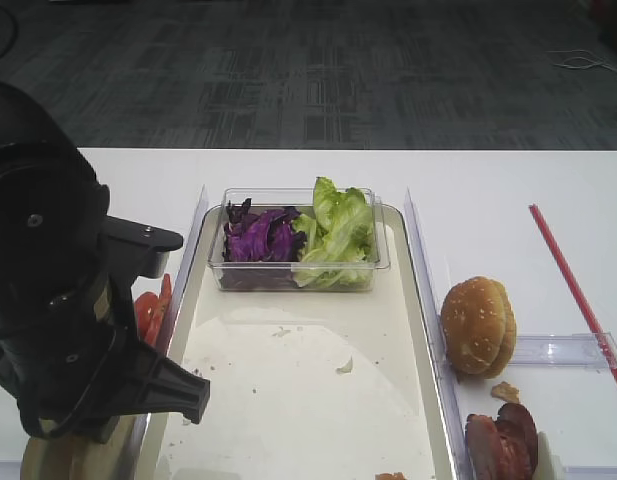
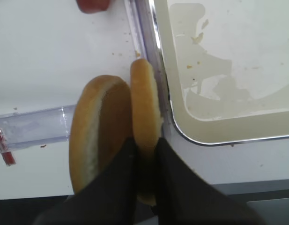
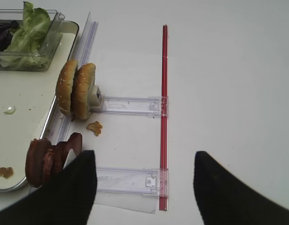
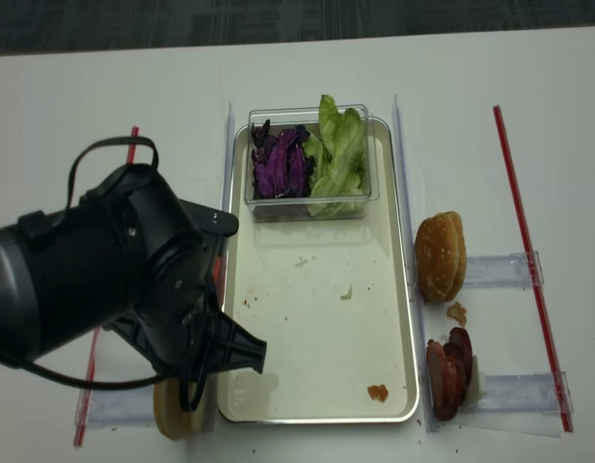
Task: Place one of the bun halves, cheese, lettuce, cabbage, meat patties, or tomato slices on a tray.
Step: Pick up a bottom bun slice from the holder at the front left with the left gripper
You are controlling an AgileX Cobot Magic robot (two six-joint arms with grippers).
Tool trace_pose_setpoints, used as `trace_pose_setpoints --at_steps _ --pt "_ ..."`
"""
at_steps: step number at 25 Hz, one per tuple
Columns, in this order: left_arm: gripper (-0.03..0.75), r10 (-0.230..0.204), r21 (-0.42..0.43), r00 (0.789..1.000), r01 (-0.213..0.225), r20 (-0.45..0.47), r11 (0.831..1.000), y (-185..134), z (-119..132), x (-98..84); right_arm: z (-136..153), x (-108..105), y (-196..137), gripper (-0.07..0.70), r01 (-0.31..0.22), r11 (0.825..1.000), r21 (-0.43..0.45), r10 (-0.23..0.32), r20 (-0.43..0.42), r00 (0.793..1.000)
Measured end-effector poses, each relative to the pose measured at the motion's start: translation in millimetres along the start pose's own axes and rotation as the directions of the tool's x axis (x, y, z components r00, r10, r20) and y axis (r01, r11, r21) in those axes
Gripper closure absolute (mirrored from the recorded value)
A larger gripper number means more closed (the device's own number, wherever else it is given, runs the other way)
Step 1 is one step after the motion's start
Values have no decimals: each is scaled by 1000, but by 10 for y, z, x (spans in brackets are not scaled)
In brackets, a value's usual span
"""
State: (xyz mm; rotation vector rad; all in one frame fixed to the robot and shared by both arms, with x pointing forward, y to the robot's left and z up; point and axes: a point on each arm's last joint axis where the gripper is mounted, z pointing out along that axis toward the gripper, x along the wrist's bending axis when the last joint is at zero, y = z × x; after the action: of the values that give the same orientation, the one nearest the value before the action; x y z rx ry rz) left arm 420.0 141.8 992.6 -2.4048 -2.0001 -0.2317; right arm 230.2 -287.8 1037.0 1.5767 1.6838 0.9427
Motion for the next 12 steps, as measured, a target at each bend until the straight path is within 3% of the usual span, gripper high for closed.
trace_pose_setpoints --at_steps 12 --pt "654 -4 -20 1000 4 8 1000 -35 -93 46 0 0 0 162 0 1000 0 0 0 1000"
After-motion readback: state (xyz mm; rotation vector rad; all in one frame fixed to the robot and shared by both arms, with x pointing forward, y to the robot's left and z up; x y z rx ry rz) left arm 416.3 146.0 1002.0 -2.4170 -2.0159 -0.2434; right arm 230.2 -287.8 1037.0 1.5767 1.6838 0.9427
